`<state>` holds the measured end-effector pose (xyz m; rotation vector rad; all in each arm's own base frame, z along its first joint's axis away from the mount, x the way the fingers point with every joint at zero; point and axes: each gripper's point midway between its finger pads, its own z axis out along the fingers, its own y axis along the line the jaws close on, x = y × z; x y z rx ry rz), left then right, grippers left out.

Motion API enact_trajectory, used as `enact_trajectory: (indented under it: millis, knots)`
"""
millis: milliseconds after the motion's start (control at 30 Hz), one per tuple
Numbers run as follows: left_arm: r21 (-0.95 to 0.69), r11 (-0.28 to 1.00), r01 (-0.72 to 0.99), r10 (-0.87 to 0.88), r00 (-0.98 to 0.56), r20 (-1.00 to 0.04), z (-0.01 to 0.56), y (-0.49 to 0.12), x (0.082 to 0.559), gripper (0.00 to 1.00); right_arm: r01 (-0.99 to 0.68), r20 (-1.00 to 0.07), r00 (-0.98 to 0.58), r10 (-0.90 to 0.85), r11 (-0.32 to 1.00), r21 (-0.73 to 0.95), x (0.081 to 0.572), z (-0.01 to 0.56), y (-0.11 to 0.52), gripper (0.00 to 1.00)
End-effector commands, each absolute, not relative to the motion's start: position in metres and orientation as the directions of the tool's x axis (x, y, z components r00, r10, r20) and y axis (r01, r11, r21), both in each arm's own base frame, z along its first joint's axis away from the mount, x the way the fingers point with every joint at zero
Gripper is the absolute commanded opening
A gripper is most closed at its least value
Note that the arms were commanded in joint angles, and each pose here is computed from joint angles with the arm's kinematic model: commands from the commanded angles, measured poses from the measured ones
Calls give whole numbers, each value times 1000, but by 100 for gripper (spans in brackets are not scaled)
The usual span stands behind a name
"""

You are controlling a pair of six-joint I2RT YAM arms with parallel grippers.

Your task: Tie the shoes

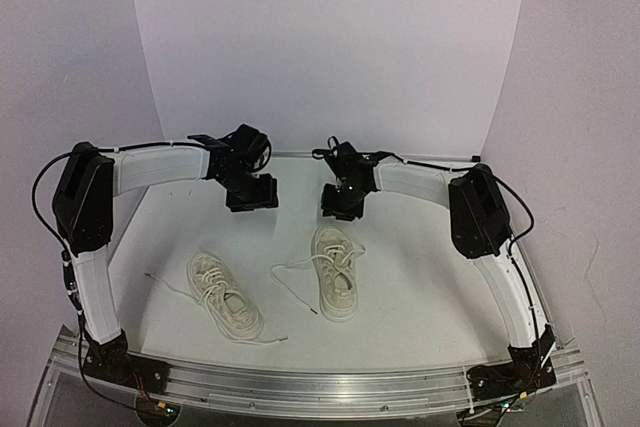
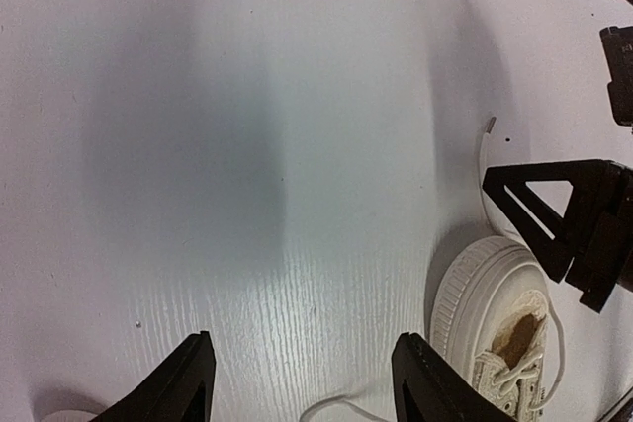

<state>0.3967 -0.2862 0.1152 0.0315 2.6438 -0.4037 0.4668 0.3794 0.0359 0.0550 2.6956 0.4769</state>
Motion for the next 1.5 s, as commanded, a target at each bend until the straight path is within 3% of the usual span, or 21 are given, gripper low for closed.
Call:
enact_trajectory:
  millis: [0,233,433,567,1000,1200,1467]
  knots:
    - [-301,950,84,-82,-864,-497,145,-277,392,64,-16,-414,-906,89,970,243,473,28,372,33]
    - [-282,956,77,-70,-877,-476,136,-265,374,64,-19,-434,-900,51,988,156,475,5,371,31]
    - [-266,960,85,-50,-884,-464,134,-258,365,64,-24,-398,-917,5,997,67,466,-27,357,21]
    - [-265,957,119,-10,-899,-439,131,-259,356,64,-20,-387,-922,-2,999,42,461,-28,348,1]
    - [-387,848,362,202,-896,-396,130,-277,294,62,-37,-516,-848,122,957,287,481,132,310,0]
    - [-239,684,689,533,-696,-480,127,-311,241,62,-48,-487,-861,145,931,361,457,150,280,0]
    - [-109,340,934,779,-345,-523,119,-354,209,62,-50,-414,-898,150,899,436,409,147,269,0]
